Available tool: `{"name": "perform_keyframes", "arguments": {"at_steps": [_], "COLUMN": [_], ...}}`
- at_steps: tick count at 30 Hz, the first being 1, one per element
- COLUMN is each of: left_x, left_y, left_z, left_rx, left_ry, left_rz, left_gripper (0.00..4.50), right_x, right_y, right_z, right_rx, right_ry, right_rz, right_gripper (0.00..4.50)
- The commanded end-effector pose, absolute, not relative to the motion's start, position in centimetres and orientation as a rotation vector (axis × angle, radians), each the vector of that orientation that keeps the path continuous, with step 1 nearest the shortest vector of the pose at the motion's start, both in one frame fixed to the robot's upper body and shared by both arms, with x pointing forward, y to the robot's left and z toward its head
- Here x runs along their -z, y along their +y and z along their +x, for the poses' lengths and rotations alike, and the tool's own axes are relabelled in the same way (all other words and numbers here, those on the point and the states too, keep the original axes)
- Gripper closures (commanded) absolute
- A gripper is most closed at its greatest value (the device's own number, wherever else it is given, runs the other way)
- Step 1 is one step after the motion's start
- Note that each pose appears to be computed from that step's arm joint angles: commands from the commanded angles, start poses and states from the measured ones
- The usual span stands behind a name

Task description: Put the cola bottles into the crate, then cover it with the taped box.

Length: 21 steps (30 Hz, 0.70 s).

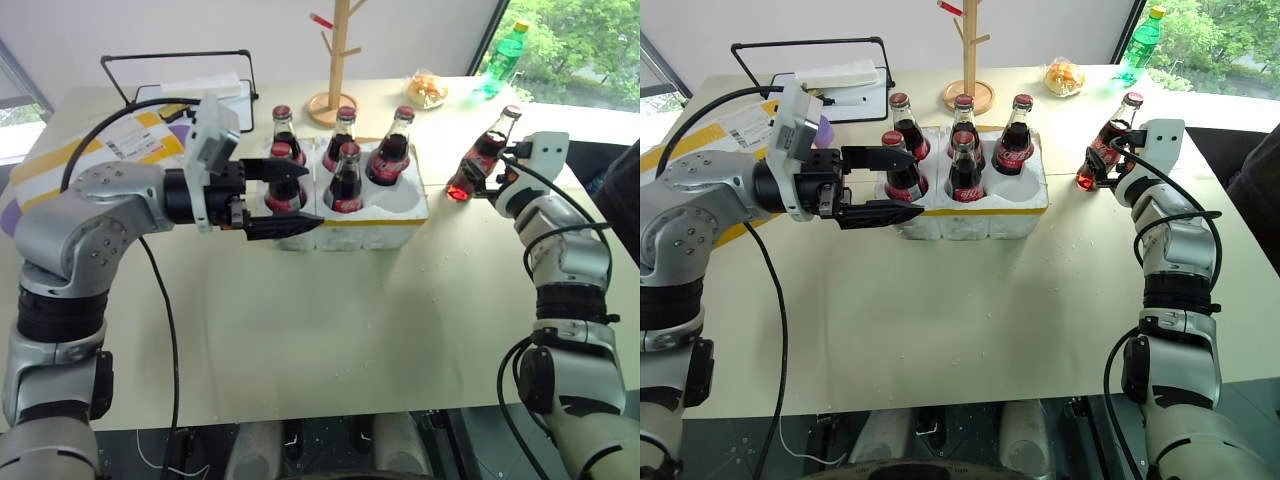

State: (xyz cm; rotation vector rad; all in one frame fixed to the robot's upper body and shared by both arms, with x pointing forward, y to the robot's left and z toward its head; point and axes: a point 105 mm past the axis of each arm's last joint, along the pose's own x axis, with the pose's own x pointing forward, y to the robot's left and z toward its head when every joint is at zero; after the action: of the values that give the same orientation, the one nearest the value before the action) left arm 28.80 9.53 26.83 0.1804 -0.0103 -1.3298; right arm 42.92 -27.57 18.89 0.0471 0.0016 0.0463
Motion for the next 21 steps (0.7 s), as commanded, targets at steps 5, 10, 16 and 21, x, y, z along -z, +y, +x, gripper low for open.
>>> {"name": "perform_keyframes", "arguments": {"at_steps": [5,10,16,21], "left_x": [-28.4,-28.5,-28.5,-28.5], "left_y": [10.0,10.1,10.1,10.1], "left_z": [28.2,28.3,28.3,28.3], "left_rx": [1.312,1.307,1.307,1.308], "left_ry": [-0.074,-0.077,-0.080,-0.080], "left_rz": [0.213,0.218,0.219,0.218], "left_gripper": [0.00,0.00,0.00,0.00], "right_x": [-20.2,-19.9,-20.0,-21.5], "right_y": [-27.5,-27.5,-27.7,-27.8], "right_z": [44.4,44.9,45.0,44.6], "right_rx": [-0.047,-0.043,-0.031,-0.050], "right_ry": [-0.056,-0.061,-0.081,-0.138], "right_rz": [0.032,0.031,0.028,-0.009], "right_gripper": [0.08,0.08,1.77,1.77]}}
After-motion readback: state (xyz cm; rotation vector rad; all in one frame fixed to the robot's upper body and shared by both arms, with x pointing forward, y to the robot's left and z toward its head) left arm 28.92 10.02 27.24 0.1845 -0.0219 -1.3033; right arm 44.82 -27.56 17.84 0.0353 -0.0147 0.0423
